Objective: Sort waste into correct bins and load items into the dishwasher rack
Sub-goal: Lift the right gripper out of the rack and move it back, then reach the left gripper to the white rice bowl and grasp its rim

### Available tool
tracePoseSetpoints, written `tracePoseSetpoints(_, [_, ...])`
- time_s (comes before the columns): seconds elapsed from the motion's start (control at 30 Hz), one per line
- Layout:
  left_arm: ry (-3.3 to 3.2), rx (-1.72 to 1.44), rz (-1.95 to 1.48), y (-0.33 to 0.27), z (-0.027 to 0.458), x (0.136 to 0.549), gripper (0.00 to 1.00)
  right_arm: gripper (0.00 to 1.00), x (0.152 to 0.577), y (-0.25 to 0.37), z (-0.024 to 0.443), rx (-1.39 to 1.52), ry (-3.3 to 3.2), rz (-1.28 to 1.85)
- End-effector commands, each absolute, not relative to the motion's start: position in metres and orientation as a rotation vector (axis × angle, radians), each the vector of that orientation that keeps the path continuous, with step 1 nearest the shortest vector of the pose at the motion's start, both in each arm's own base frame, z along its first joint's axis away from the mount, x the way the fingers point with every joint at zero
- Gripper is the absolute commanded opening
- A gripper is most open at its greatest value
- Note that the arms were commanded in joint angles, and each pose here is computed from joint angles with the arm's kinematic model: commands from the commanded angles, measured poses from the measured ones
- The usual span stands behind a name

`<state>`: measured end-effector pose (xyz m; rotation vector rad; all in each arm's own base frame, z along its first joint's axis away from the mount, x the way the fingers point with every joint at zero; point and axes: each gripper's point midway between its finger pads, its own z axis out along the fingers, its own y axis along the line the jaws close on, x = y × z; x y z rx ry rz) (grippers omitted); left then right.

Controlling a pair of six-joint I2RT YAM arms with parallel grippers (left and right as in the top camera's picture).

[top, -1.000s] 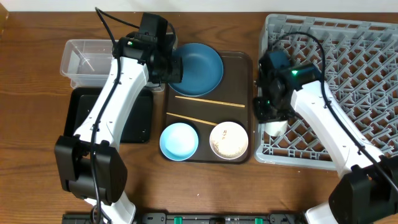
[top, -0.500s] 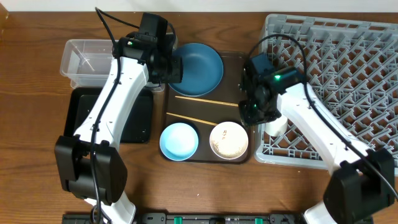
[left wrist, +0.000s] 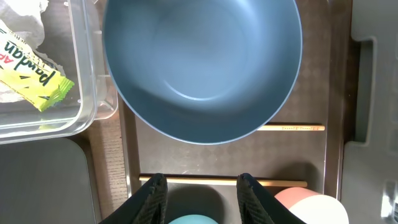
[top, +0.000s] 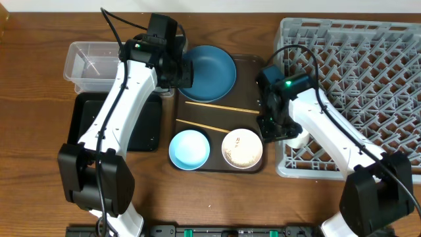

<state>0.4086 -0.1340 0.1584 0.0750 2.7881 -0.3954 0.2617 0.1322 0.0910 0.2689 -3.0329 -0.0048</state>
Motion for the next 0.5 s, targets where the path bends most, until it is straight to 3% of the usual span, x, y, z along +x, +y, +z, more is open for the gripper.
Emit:
tracePoseSetpoints(0.0, [2.806, 0.084, -0.370, -0.131, 0.152, 0.406, 0.40, 0.45, 0.270, 0.107, 0.090, 0.188, -3.056, 0.136])
tracePoseSetpoints(0.47, [2.816, 0.068, -0.372, -0.130, 0.152, 0.404, 0.40, 0.47, 0.300, 0.149, 0.104, 0.257, -3.162, -0.178])
